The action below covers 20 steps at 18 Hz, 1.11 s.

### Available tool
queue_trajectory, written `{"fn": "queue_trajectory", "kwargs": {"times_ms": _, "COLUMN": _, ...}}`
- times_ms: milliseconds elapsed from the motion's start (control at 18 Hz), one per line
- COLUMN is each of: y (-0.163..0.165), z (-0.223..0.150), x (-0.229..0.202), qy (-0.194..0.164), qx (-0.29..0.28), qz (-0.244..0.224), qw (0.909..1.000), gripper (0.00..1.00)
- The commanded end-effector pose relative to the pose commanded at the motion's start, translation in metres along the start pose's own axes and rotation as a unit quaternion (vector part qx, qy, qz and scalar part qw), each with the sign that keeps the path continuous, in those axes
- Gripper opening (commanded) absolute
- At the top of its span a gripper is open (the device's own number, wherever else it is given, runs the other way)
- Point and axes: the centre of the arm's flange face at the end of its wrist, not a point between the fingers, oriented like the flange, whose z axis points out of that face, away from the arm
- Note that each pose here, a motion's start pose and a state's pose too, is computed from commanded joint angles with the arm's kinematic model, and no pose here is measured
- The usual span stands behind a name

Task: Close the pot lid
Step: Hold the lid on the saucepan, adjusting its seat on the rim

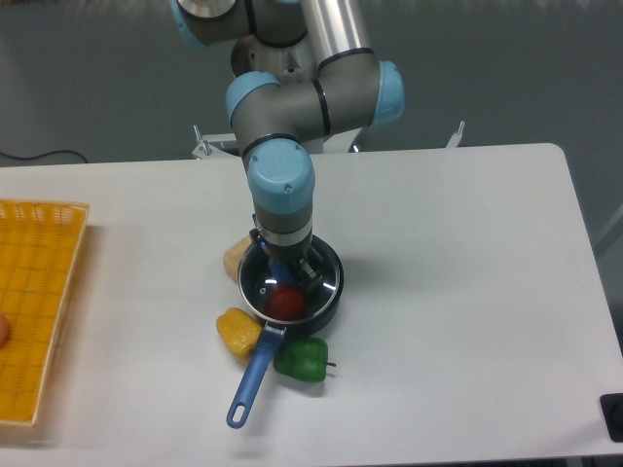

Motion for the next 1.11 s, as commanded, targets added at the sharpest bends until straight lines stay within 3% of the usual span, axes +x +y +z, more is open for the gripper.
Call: {"fn": "queue_trajectory", "kwargs": {"times_ms": 1111, "y": 0.0047, "z": -0.0001, "x": -0.0027, "qy": -0.003, "qx": -0.008, "qz": -0.003, "qw": 1.0000, "gripper": 0.52}}
